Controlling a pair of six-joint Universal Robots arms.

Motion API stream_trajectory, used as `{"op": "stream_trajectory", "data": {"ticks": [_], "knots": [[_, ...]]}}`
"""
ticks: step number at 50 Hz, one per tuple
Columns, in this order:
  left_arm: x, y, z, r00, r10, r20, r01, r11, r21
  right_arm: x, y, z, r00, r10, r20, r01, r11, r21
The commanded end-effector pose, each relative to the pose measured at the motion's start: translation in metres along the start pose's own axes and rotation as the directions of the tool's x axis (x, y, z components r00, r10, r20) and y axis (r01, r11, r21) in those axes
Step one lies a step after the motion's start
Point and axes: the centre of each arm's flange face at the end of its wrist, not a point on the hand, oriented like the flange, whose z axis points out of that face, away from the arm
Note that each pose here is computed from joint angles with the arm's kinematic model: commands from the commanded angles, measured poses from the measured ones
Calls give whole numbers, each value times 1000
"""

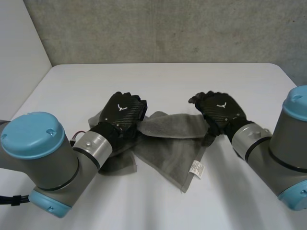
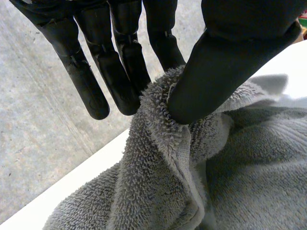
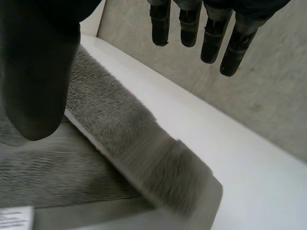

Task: Fold the laundry

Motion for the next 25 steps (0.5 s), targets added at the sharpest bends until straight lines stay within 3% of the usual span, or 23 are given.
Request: {"op": "stream_trajectory", "data": {"ticks": [1,14,19,25], "knots": [[4,-12,-4,1000,0,-8,0,1000,30,-11,20,11,999,45,28,-44,998,-50],[8,-21,-9,994,-109,-26,109,994,17,-50,32,17,976,189,113,-181,981,-73],[9,-21,-12,993,-116,-31,116,993,6,-52,25,20,958,279,58,-277,960,-42],[12,-29,-18,993,-114,-40,115,993,19,-57,25,27,960,279,20,-280,960,10]]}}
